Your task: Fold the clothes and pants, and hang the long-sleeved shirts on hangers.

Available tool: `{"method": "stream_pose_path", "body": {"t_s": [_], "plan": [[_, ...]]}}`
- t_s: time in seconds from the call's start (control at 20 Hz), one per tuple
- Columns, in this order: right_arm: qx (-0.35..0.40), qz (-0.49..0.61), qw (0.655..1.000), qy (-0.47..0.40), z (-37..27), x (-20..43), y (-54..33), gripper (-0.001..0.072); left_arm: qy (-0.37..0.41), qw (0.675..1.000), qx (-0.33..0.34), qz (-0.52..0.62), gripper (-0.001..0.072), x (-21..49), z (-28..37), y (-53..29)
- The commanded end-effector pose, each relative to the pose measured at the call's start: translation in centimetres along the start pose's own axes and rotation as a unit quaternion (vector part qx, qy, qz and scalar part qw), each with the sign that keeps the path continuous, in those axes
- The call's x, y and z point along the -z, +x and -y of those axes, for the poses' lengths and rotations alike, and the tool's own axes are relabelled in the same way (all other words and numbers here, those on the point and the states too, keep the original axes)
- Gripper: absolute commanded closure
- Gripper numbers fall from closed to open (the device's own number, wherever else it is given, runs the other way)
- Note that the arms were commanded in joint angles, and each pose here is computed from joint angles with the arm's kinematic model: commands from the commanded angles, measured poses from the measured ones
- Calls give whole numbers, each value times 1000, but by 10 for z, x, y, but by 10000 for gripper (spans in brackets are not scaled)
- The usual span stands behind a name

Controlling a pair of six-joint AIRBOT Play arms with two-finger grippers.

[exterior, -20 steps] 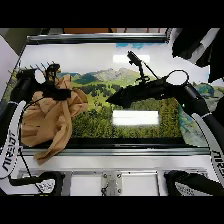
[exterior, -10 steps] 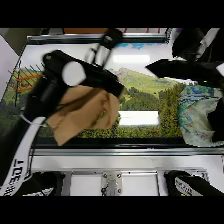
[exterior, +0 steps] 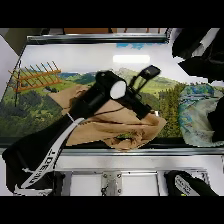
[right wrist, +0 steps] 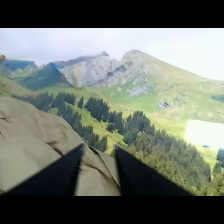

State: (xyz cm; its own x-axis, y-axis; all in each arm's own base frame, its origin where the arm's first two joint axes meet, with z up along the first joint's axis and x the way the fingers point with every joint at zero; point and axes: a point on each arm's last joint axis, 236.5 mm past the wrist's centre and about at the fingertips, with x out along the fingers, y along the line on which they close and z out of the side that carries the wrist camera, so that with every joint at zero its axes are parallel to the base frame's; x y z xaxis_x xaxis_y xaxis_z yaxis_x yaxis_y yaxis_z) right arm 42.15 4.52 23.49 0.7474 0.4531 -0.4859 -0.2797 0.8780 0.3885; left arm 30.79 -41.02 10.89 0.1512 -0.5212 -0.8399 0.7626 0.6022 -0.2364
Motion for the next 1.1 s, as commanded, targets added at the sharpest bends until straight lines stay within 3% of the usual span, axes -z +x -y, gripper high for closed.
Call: {"method": "stream_pose_path", "body": {"t_s": [0.0, 0.3, 0.5, 0.65, 0.8, 1.05], "plan": [[24, -77, 997, 15, 28, 36, 13, 126, -124, 992, -25, 10, 27, 1, -71, -32], [35, -222, 971, 84, 93, 120, 79, 123, -313, 946, -75, -38, 27, 96, -171, -28], [22, -277, 952, 129, 111, 161, 107, 123, -433, 894, -97, -67, 27, 167, -209, 10], [14, -306, 942, 138, 112, 183, 123, 123, -517, 853, -60, -28, 26, 171, -226, 28], [-2, -347, 927, 141, 103, 214, 146, 122, -534, 844, -26, -30, 27, 165, -230, 45], [-35, -418, 899, 128, 68, 272, 182, 120, -528, 848, -23, -35, 27, 152, -238, 60]]}}
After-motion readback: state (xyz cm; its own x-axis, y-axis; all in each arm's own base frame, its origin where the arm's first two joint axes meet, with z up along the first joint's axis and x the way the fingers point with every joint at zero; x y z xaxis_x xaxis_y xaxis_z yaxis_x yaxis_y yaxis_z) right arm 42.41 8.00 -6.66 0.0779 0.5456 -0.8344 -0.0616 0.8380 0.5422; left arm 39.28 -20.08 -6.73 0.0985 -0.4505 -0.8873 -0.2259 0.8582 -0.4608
